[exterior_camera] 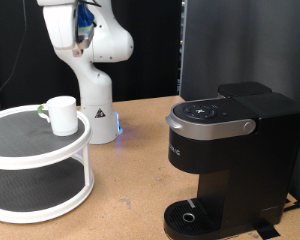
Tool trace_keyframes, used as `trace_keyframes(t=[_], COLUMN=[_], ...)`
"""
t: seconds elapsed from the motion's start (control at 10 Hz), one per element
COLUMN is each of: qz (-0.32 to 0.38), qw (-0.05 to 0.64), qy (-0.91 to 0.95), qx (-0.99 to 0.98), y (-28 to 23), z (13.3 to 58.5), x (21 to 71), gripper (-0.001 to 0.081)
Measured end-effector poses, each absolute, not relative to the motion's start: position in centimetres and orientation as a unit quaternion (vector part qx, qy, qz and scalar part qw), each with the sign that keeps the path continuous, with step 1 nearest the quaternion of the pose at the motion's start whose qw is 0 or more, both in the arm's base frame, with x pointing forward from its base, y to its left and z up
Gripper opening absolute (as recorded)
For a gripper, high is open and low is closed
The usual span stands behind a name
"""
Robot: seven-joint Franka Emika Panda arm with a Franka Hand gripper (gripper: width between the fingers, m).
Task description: Make a cup of coffee with the keurig machine
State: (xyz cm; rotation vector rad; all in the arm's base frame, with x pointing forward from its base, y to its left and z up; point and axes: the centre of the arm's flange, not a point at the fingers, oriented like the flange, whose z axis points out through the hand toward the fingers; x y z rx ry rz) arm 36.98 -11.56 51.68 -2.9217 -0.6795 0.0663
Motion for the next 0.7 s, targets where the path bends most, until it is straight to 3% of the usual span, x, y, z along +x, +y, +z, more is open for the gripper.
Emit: trace_keyframes(t=[0.7], qz=[0.017], qw=[0.094], qy=[-0.263], qx=[-0.96], y=[-13.0], z=[51.7], x=[33.7], gripper=[0.0005])
